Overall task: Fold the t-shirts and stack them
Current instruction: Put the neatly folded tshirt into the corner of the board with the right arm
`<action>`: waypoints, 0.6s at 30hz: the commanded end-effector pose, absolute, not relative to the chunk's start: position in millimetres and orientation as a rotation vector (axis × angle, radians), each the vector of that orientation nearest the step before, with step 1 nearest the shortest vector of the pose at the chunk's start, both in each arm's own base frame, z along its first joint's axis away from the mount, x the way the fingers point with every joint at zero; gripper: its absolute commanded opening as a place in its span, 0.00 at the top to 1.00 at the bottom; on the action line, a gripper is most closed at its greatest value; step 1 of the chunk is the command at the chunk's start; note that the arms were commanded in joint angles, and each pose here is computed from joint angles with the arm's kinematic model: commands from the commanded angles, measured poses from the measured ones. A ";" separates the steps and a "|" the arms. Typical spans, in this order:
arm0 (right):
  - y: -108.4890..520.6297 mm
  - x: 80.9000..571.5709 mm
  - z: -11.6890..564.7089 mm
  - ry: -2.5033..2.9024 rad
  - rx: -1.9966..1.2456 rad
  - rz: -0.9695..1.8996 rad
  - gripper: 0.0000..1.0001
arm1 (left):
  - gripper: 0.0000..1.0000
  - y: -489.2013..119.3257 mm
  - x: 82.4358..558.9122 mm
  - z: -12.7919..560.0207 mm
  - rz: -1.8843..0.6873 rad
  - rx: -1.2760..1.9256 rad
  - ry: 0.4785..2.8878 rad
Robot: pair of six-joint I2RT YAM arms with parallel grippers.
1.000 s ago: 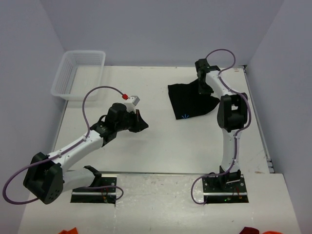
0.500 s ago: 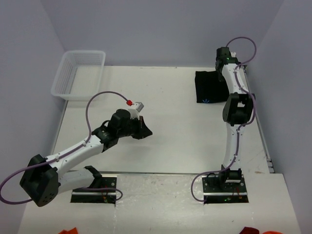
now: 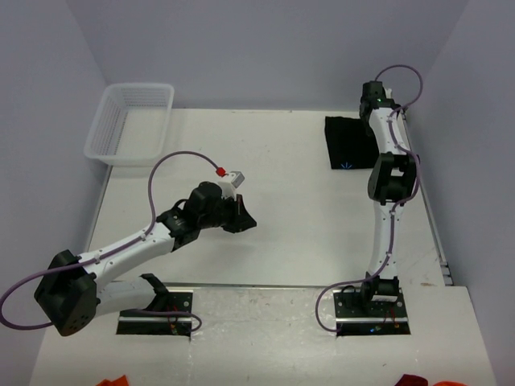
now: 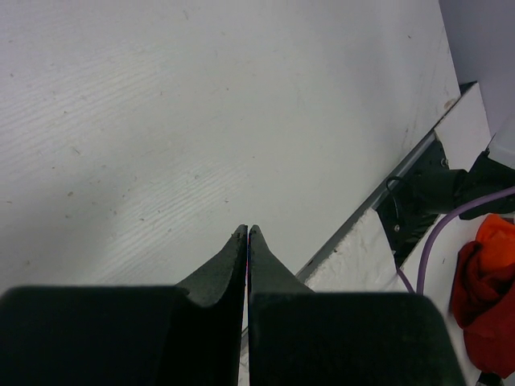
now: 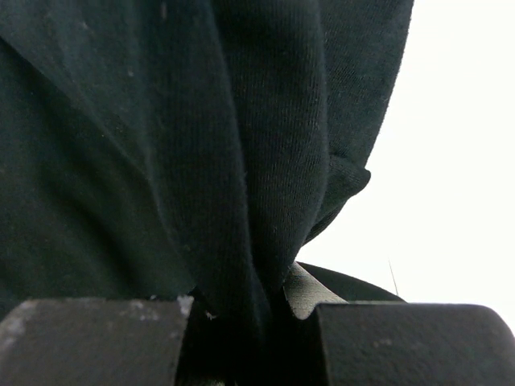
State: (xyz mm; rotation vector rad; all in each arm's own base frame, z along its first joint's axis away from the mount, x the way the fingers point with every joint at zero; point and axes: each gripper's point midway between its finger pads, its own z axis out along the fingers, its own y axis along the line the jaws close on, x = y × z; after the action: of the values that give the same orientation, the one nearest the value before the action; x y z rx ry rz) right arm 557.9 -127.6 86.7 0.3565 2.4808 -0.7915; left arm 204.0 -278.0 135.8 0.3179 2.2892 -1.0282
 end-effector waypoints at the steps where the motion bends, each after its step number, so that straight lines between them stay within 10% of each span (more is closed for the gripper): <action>1: -156.5 570.3 127.2 2.341 0.428 -0.843 1.00 | 1.00 -283.0 210.3 150.3 -1.033 0.328 2.249; 18: -166.5 583.8 130.7 2.312 0.362 -0.860 1.00 | 1.00 -280.1 209.7 155.1 -1.019 0.339 2.240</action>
State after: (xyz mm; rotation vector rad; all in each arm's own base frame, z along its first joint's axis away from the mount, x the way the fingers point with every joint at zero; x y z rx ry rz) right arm 568.8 -158.0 103.9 0.3486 2.4146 -0.8343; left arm 203.3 -276.2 134.3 0.3168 2.3027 -1.0150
